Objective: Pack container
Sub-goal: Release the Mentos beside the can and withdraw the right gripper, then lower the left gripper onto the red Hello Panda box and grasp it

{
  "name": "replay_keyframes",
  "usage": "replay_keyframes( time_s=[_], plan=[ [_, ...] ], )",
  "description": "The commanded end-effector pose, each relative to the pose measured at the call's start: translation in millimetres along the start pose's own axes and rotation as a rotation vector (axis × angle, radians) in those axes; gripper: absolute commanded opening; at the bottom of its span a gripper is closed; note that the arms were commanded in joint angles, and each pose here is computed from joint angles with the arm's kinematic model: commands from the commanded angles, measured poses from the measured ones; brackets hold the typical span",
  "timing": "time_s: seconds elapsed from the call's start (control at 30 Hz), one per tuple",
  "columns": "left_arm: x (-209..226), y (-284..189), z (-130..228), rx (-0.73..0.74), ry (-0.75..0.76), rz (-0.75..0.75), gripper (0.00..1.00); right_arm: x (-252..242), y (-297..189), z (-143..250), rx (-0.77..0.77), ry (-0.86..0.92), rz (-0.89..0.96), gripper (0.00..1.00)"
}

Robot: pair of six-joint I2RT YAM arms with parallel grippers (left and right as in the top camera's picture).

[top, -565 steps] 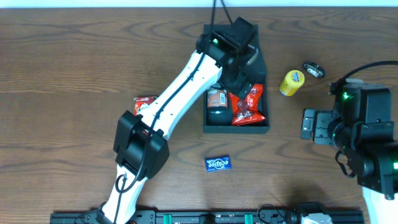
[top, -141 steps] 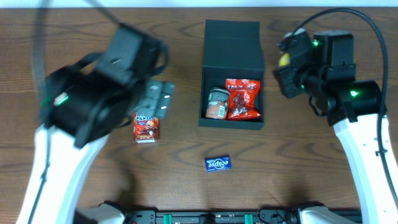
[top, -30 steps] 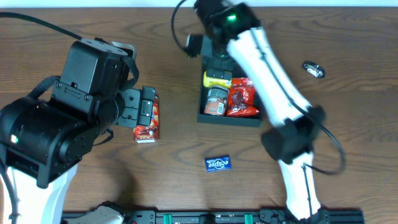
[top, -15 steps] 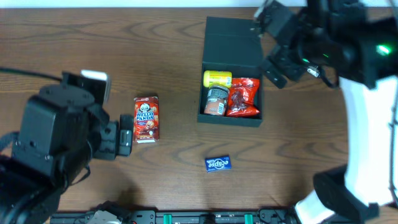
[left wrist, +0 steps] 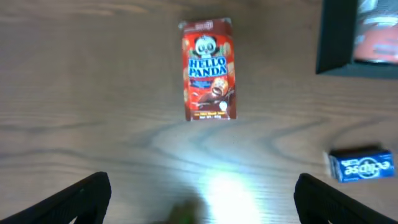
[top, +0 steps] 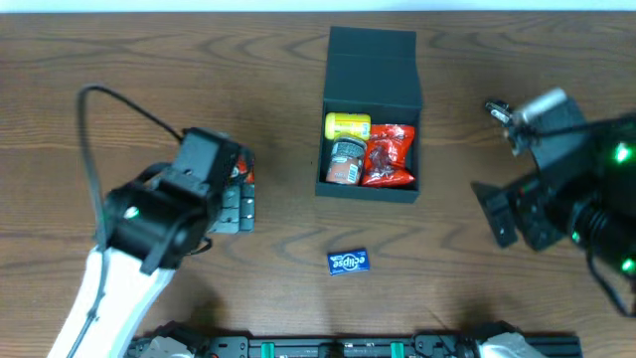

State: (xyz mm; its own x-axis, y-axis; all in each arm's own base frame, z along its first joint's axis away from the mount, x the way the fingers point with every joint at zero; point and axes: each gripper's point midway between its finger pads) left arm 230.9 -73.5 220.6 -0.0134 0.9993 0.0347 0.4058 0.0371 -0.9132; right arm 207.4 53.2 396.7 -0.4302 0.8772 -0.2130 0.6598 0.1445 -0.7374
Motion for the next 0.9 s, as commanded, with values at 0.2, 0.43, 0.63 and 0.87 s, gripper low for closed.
replay_keyframes(
  time_s=[0.2, 0.43, 0.63, 0.87],
  plan=[
    [-2.3, 67.8, -6.4, 0.068, -0.011, 0.045, 0.95, 11.1, 88.3, 74.5, 0.084, 0.291, 0.065, 0.99],
    [5.7, 120.9, -7.3, 0.201, -0.046, 0.083, 0.95, 25.1, 136.0, 117.7, 0.128, 0.417, 0.07, 0.99],
    [-1.7, 166.3, -1.5, 0.293, -0.015, 0.081, 0.95, 30.5, 154.0, 136.1, 0.175, 0.416, 0.071, 0.99],
    [-5.9, 200.7, 5.2, 0.35, -0.009, 0.075, 0.95, 30.4, 156.2, 140.4, 0.188, 0.413, 0.077, 0.99]
  ],
)
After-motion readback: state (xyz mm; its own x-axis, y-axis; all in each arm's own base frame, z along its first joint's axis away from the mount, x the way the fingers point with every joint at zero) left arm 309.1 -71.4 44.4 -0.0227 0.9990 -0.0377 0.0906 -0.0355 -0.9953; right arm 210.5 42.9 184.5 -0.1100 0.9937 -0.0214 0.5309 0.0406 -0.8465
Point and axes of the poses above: each gripper's point midway between its finger pads, its own y axis out along the fingers, its own x axis along the line the jaws close on, z = x × y, and after that the axes turned 3 degrees about -y, right-handed
